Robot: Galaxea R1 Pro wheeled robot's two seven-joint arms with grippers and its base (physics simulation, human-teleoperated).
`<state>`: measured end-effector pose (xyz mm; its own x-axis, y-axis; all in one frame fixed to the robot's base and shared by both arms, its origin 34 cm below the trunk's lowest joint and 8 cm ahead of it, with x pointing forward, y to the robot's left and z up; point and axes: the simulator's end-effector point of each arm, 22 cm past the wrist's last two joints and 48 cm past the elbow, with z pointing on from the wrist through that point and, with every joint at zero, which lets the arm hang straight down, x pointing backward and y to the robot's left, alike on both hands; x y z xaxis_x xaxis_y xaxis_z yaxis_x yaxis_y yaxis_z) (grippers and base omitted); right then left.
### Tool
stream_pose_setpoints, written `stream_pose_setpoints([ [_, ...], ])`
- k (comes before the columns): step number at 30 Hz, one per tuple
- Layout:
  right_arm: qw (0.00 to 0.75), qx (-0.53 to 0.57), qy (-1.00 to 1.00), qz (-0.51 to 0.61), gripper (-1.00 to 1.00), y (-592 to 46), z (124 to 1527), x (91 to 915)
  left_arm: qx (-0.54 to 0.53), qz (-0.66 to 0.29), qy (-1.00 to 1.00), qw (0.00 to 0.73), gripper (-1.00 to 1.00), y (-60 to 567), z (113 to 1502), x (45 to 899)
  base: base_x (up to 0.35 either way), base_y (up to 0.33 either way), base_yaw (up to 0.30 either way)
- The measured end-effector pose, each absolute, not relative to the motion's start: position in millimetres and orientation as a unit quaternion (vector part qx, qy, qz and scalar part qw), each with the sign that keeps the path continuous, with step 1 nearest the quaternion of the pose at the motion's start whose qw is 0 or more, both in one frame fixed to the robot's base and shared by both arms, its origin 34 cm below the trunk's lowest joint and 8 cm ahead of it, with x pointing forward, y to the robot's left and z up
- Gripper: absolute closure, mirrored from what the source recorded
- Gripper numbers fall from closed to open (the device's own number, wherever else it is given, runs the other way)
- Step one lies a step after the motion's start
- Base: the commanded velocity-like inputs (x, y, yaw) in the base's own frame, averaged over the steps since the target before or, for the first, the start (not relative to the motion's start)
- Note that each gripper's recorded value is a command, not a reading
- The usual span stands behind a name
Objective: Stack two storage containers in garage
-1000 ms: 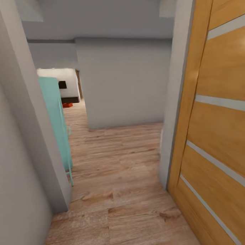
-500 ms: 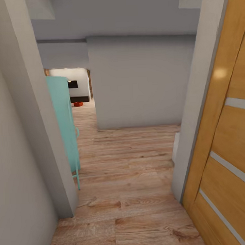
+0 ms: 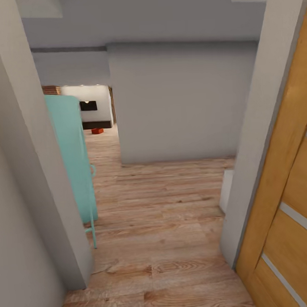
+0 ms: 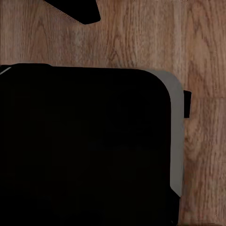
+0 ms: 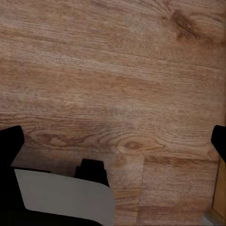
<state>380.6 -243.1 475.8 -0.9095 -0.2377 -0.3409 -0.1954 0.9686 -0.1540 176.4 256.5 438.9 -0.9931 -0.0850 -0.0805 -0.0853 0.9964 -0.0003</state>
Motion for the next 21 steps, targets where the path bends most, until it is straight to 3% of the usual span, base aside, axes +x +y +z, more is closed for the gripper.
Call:
stream_pose_setpoints([
  [21, 0.181, -0.111, 0.975, -0.058, -1.00, -243.0, 475.8, 380.6, -0.043, 0.001, 0.998, 0.039, -1.00, 255.5, 438.9, 175.9, 0.323, 0.000, 0.000],
])
